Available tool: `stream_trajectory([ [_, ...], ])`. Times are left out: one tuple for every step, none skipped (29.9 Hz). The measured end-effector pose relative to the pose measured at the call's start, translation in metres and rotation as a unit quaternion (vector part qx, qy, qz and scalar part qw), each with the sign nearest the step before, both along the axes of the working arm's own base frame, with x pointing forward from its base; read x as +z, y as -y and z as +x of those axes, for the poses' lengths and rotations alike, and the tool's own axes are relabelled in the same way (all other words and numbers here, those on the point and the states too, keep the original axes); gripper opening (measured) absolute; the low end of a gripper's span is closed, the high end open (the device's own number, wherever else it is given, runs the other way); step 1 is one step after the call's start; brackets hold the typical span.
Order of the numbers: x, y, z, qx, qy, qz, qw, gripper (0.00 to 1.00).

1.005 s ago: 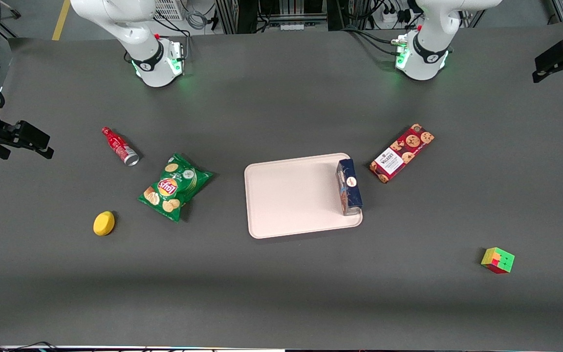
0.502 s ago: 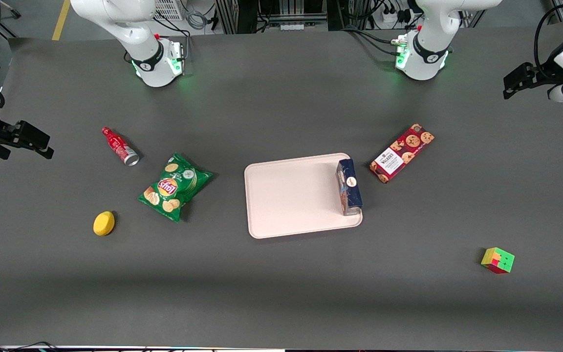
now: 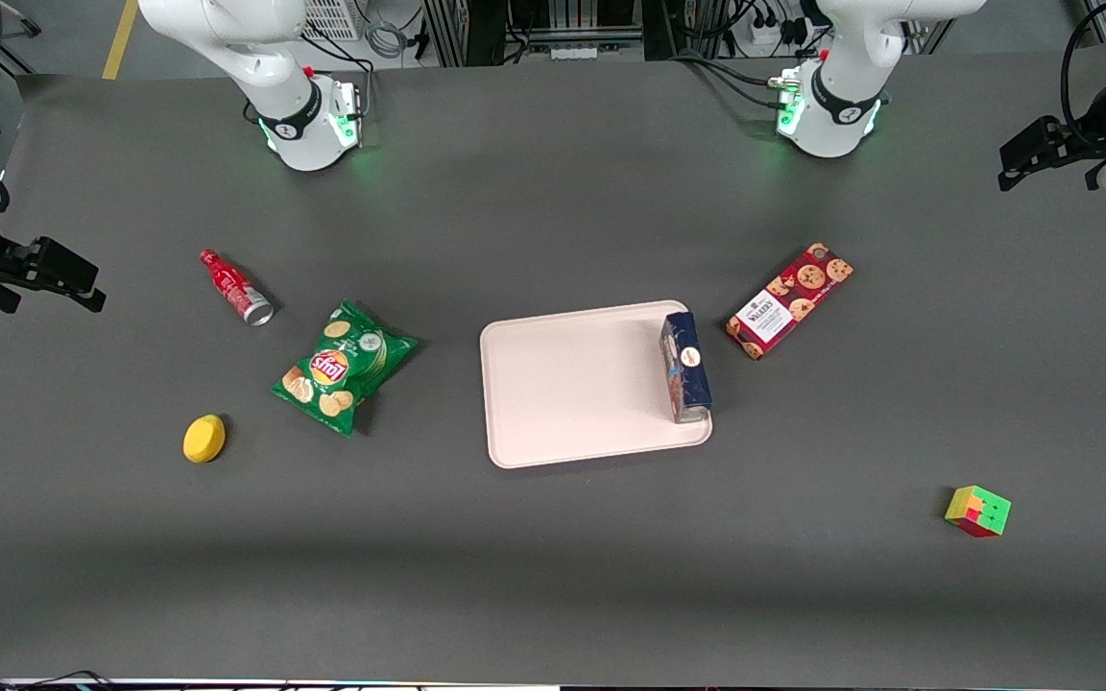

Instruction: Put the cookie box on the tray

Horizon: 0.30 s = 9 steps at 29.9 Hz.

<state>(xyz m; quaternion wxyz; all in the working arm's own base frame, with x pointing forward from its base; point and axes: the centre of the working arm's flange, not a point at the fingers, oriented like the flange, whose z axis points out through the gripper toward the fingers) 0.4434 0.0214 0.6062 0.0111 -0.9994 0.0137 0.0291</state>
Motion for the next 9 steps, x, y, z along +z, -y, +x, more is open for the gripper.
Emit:
stream_trajectory([
  [0.0000,-0.0001,0.0000,0.000,0.000,0.000,1.0000,1.00],
  [0.0000,-0.0001,0.0000,0.000,0.000,0.000,1.0000,1.00],
  [0.0001,-0.0001,0.0001,0.000,0.000,0.000,1.0000,1.00],
  [0.0001,-0.0002,0.0001,0.000,0.001,0.000,1.0000,1.00],
  [0.0002,-0.0003,0.0002,0.000,0.001,0.000,1.0000,1.00],
  [0.0002,-0.0004,0.0003,0.000,0.001,0.000,1.0000,1.00],
  [0.0002,-0.0005,0.0003,0.000,0.001,0.000,1.0000,1.00],
  [0.0003,-0.0006,0.0004,0.001,0.002,0.000,1.0000,1.00],
  [0.0003,-0.0007,0.0004,0.001,0.002,0.000,1.0000,1.00],
])
